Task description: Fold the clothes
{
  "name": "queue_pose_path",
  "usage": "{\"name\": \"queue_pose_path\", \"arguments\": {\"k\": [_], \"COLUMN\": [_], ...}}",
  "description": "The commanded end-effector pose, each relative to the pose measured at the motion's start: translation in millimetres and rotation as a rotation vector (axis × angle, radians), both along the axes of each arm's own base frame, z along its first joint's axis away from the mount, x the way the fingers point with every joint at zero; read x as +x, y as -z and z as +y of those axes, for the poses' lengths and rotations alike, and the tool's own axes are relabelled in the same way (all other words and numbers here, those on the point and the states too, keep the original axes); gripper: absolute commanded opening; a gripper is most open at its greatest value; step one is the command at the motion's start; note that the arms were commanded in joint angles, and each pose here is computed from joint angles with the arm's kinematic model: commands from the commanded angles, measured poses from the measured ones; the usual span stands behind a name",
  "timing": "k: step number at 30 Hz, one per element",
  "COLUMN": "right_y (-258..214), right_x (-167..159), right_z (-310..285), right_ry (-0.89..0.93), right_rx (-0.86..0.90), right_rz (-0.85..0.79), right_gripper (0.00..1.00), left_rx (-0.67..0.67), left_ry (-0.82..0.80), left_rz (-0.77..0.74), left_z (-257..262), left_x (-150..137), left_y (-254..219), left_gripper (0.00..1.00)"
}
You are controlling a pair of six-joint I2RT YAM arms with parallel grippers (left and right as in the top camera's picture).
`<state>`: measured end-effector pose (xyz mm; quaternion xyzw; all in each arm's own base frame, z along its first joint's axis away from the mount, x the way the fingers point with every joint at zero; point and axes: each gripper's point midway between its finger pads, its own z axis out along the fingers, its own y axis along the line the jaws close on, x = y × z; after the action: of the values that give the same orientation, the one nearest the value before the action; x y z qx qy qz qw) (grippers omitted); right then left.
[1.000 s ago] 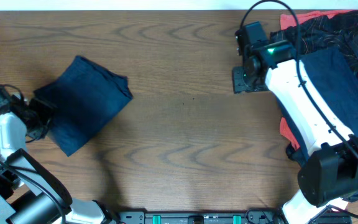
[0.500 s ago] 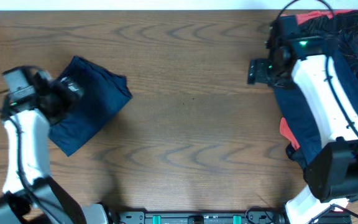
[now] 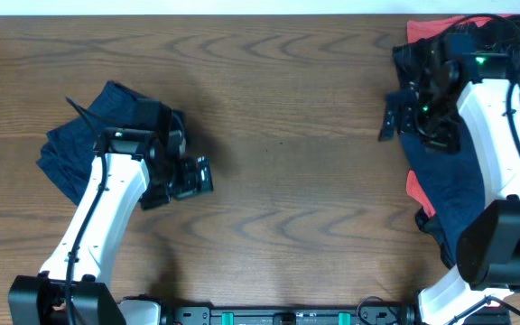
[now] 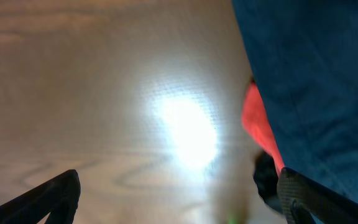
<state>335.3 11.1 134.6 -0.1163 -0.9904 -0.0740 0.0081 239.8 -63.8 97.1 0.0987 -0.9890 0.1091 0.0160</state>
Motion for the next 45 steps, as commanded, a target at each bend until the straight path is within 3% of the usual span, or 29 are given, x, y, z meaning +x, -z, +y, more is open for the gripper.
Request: {"name": "queue_pose_path", "arguments": {"k": [1,5,11,16,20,31,45], "right_y": [-15,-34,-64,-68,-57,0,17], "right_x": [-3,-5,-24,-51,-70,-120,-147], "right_z": [-4,-3,6,2,2,6,5], "right_ry": [-0.004,-0.009,-0.038,0.001,0.007,-0.013,-0.019], "right_rx": [0.011,0.003,-0.023,-0.092,-0.093,-0.067,-0.073], "right_rz": [-0.041,-0.166,-0.508,-0.751,-0.837,-0.644,-0.521], "right_gripper": [0.99,0.99,0.99,0.99,0.99,0.99,0.99], "left_rx": [0.033,0.086,0.090,0.067,0.048,0.041,0.041], "left_ry": [0.015,-0.009,-0.039,-0.077,-0.088,-0.092,-0.092], "left_rz": [-0.032,-0.174,-0.530,-0.766,-0.898,-0.953,-0.953], "left_z": [6,19,28,33,35,35,35], "left_x": [-5,-9,-23,-50,-62,-70,-70], "left_y": [-11,-34,-92,-121,-140,-149,-149], "left_gripper": [0.98,0.98,0.98,0.98,0.98,0.98,0.98]}}
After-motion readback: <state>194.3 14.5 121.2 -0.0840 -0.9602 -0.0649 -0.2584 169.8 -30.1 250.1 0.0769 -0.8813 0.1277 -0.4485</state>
